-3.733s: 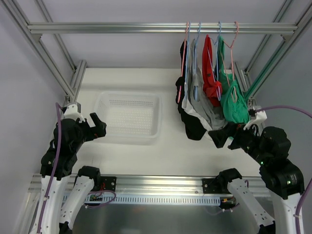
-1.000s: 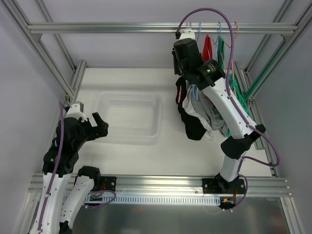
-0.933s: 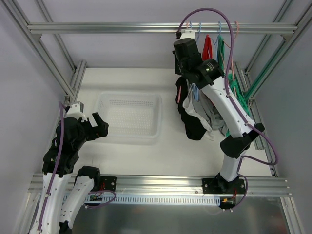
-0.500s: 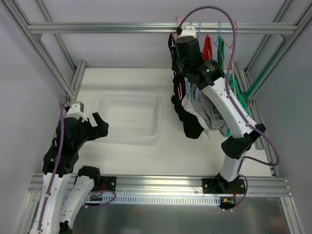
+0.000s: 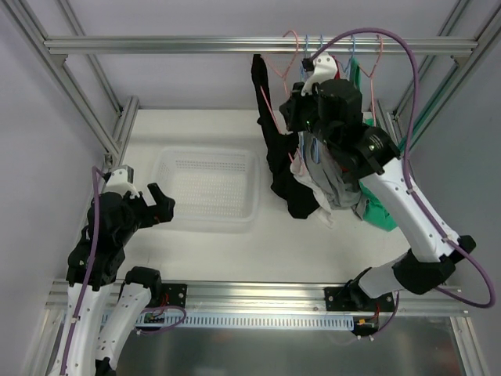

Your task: Remove the tank top from the hanger

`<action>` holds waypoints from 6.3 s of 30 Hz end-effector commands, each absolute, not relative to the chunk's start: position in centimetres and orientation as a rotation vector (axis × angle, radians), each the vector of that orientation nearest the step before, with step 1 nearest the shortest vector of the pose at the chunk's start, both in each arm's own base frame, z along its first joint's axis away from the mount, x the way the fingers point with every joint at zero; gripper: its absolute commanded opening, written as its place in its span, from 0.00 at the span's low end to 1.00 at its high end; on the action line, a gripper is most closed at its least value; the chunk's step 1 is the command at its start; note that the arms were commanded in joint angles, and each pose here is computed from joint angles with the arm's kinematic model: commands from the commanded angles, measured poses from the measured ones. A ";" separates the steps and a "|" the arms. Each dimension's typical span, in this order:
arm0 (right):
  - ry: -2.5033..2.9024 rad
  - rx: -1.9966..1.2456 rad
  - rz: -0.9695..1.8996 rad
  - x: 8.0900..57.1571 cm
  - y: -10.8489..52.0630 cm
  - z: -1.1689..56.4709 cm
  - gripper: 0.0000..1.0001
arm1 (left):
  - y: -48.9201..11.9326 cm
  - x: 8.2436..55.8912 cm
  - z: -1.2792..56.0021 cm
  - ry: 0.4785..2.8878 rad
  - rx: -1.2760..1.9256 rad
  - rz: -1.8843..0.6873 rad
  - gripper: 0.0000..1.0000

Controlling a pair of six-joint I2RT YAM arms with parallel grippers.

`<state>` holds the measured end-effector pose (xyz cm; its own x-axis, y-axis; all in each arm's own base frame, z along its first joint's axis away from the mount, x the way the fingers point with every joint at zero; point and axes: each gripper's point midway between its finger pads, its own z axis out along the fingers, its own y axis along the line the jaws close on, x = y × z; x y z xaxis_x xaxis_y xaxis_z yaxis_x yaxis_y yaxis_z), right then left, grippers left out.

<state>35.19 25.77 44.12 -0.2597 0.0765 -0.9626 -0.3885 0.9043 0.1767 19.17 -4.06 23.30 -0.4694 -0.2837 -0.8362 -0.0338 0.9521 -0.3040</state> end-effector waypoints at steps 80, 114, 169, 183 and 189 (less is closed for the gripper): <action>0.917 -0.352 0.953 8.3 11.6 50.9 0.00 | -39.8 9.5 28.1 1.581 0.956 -1.372 0.00; 1.802 -0.149 0.248 31.3 21.5 45.2 0.00 | -24.7 14.4 27.8 1.839 0.506 -0.801 0.99; 1.603 -0.256 0.568 9.2 5.4 40.9 0.99 | -47.1 16.8 0.9 2.391 0.941 -0.409 0.88; 1.585 -0.171 0.442 9.8 2.6 40.0 0.99 | -40.8 17.4 27.7 1.944 0.656 -0.674 0.00; 1.570 -0.151 0.443 10.0 2.3 40.5 0.99 | -34.0 19.2 38.1 1.750 0.479 -0.587 0.00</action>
